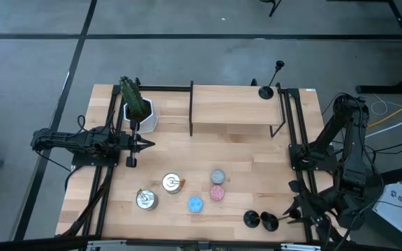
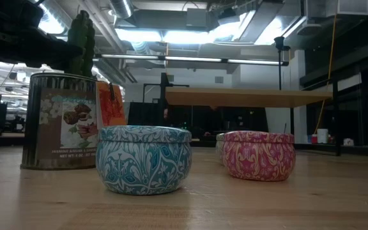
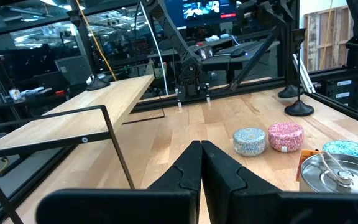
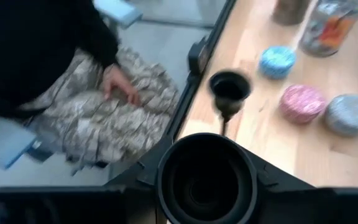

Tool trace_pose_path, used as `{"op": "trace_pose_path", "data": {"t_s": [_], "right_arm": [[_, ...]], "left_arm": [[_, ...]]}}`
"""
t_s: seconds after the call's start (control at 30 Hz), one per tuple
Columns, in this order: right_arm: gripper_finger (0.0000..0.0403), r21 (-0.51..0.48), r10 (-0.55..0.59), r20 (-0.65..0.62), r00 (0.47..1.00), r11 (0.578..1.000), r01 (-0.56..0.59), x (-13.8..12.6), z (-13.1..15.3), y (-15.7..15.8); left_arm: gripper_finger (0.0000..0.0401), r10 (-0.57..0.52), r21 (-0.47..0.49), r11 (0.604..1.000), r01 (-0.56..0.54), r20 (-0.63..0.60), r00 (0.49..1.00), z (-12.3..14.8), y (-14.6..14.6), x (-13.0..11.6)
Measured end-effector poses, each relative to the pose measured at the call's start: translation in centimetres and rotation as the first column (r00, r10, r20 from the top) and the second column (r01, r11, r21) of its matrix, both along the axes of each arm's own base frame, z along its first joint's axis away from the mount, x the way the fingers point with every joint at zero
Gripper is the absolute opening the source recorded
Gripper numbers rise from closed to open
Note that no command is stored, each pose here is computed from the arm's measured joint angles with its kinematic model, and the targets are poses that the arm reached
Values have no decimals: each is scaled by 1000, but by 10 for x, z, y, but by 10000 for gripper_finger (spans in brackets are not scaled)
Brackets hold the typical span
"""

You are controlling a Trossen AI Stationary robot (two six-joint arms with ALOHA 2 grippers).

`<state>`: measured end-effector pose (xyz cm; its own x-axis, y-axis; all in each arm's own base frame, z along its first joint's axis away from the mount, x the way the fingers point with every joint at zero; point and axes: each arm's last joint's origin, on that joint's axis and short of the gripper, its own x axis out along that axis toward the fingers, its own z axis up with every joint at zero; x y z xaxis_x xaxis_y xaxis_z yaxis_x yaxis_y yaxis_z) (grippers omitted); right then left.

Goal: Pick & Place candle stick holders
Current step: Put the right black candle holder on the shelf

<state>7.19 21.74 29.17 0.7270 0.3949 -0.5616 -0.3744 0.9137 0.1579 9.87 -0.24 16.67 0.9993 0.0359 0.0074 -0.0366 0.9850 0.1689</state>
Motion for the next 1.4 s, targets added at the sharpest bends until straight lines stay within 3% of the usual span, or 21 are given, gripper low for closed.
{"op": "trace_pose_path", "data": {"t_s": [0.33, 0.77, 1.0, 1.2, 1.4], "right_arm": [[116, 129, -75, -10, 997, 989, 76, 7, 25, -36], [116, 77, -283, -14, 959, 956, 283, 28, 29, -78], [116, 84, -439, 8, 898, 896, 437, 47, 36, -99], [116, 60, -550, 99, 829, 835, 546, 60, 54, -118], [121, 89, -679, 133, 722, 733, 674, 72, 72, -143]], "left_arm": [[4, 0, 0, 1000, 0, 0, 1000, 0, 0, 0], [4, 0, 0, 1000, 0, 0, 1000, 0, 0, 0], [4, 0, 0, 1000, 0, 0, 1000, 0, 0, 0], [4, 0, 0, 1000, 0, 0, 1000, 0, 0, 0], [4, 0, 0, 1000, 0, 0, 1000, 0, 0, 0]]}}
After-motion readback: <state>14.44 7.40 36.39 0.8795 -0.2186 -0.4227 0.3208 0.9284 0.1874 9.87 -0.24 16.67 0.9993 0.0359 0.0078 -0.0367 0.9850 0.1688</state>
